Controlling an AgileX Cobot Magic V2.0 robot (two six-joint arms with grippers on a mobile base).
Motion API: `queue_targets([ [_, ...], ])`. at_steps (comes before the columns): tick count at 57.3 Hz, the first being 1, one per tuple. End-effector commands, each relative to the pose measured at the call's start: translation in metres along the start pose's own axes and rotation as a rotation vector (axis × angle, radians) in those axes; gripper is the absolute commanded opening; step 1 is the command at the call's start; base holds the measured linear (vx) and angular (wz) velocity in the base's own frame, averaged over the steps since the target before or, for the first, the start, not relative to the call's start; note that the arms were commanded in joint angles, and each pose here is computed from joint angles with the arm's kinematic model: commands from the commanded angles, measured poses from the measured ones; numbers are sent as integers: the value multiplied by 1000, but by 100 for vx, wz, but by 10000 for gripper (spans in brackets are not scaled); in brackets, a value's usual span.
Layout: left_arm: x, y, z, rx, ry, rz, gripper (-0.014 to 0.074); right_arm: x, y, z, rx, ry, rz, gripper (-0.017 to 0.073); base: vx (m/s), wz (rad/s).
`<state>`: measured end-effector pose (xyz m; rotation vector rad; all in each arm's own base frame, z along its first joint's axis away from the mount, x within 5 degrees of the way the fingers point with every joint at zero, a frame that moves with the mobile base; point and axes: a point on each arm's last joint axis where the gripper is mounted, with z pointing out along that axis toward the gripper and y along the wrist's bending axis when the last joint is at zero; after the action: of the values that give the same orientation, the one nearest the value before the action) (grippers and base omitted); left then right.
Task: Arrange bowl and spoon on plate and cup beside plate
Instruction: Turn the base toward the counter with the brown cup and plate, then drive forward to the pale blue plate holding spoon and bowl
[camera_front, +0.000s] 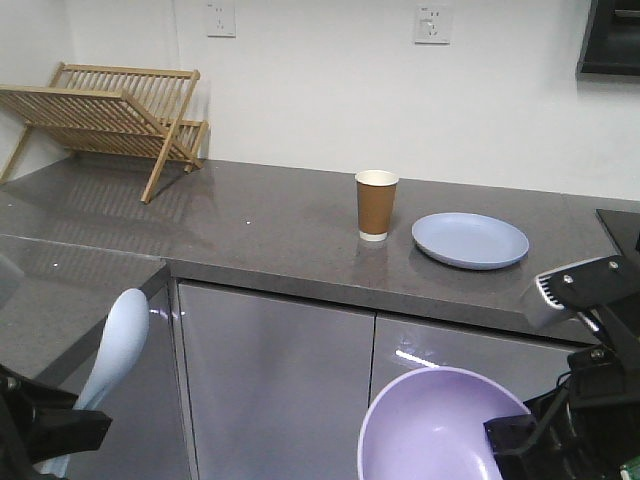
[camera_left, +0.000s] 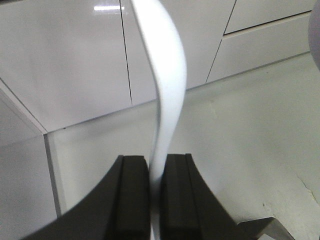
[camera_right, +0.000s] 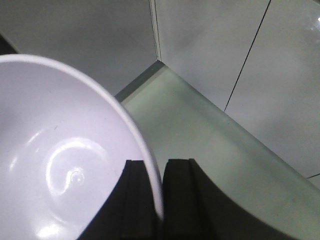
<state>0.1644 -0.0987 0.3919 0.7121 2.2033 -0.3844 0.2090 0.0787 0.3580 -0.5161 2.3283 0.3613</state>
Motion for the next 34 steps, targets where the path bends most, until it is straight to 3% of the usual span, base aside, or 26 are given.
queue_targets([
  [1, -12, -3, -11, 4, -106, -2, 136, -12, 1, -13, 11, -110, -2, 102, 23, -14],
  [34, -12, -3, -11, 4, -106, -2, 136, -12, 1, -13, 11, -110, -2, 102, 23, -14],
])
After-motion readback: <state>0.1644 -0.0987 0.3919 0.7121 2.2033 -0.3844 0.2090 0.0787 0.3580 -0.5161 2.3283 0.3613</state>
